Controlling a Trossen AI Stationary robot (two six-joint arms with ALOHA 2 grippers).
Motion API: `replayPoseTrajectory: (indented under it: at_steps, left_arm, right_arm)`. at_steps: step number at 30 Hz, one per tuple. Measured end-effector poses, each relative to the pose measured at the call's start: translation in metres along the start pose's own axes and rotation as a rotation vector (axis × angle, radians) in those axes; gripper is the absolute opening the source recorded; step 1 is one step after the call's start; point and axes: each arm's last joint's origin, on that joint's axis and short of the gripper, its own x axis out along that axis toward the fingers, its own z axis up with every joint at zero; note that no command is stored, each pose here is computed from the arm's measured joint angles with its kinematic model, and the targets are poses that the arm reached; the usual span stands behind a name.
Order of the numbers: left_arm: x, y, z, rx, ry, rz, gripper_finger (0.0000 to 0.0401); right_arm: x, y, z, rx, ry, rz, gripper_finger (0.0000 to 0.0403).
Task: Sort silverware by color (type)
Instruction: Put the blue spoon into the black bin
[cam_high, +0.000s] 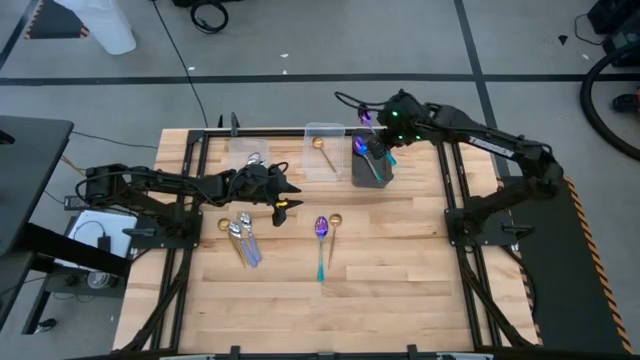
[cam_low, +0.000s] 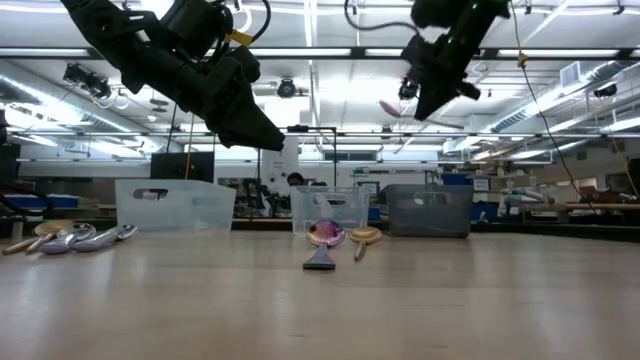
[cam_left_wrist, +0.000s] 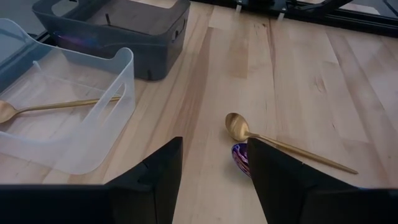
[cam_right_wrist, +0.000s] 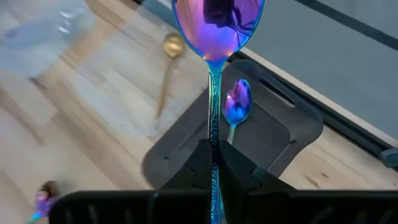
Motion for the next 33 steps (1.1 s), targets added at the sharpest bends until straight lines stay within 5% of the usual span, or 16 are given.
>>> replayPoseTrajectory:
  at_steps: [9,22,33]
  left_arm:
    - [0.0,0.0,0.0,0.0,0.0,0.0,0.0188]
    - [0.0,0.0,0.0,0.0,-0.001,0.0,0.0188]
    - [0.0,0.0,-0.001,-0.001,0.011,0.0,0.0188]
  right_arm:
    - [0.043,-0.017,0.008,-0.021,0.092,-0.049,0.0016]
    - [0.057,-0.032,0.017,0.015,0.071,-0.037,0.0016]
    - [0.117,-0.028,-0.008,0.055,0.252,-0.064,0.0016]
